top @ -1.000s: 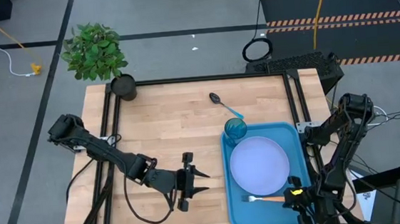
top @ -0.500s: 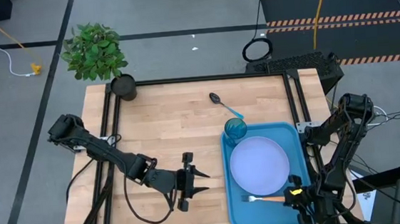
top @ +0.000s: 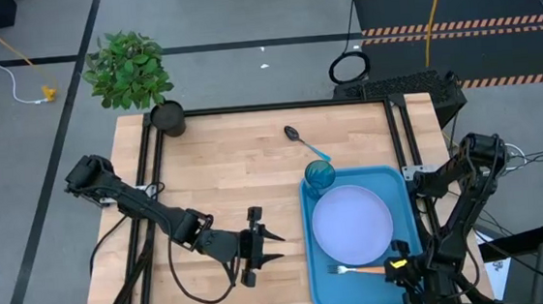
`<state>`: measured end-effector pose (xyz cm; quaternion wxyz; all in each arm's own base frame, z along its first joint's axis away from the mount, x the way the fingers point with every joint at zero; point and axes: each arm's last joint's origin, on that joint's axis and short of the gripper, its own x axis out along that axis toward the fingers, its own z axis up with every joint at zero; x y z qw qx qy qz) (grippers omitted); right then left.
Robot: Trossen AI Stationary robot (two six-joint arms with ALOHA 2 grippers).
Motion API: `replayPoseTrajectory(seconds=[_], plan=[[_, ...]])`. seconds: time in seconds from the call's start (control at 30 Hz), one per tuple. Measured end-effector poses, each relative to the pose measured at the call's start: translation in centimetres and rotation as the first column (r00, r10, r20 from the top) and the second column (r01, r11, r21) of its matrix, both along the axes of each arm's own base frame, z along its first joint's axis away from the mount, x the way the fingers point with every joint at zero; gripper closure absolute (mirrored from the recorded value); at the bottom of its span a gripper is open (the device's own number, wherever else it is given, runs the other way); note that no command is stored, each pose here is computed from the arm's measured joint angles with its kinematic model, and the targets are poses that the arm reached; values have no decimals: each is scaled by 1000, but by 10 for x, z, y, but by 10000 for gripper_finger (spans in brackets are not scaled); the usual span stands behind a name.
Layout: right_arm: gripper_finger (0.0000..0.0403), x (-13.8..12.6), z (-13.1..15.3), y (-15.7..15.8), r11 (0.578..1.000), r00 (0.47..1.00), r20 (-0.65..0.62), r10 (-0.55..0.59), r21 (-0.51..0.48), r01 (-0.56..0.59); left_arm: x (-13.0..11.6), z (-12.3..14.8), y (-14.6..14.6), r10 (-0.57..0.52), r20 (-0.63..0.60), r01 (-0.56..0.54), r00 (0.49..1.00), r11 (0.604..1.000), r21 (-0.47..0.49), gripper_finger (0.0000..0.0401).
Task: Pick and place plate/cup/fork/spoon on tray
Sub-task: Put the orange fork on the blue tray at the left side of the purple plate, then put the blue spoon on the blue tray at the left side of the orange fork
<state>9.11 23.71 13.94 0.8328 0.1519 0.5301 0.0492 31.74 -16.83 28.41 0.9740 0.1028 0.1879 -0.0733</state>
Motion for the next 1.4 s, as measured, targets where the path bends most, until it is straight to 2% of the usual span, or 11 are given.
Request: replayPoseTrajectory(seconds=[1.0, 1.23, 1.4], plan=[[403, -3, -3, -7, 997, 997, -41, -58, -59, 56, 0, 1, 0, -2, 7, 2, 1000, 1000, 1, 231], [403, -2, -2, -5, 997, 997, -39, -70, -33, 68, 0, 1, 0, -2, 7, 2, 1000, 1000, 1, 231], [403, 2, 12, 6, 998, 998, -24, -61, 4, 61, 0, 1, 0, -6, 8, 6, 1000, 1000, 13, 231]])
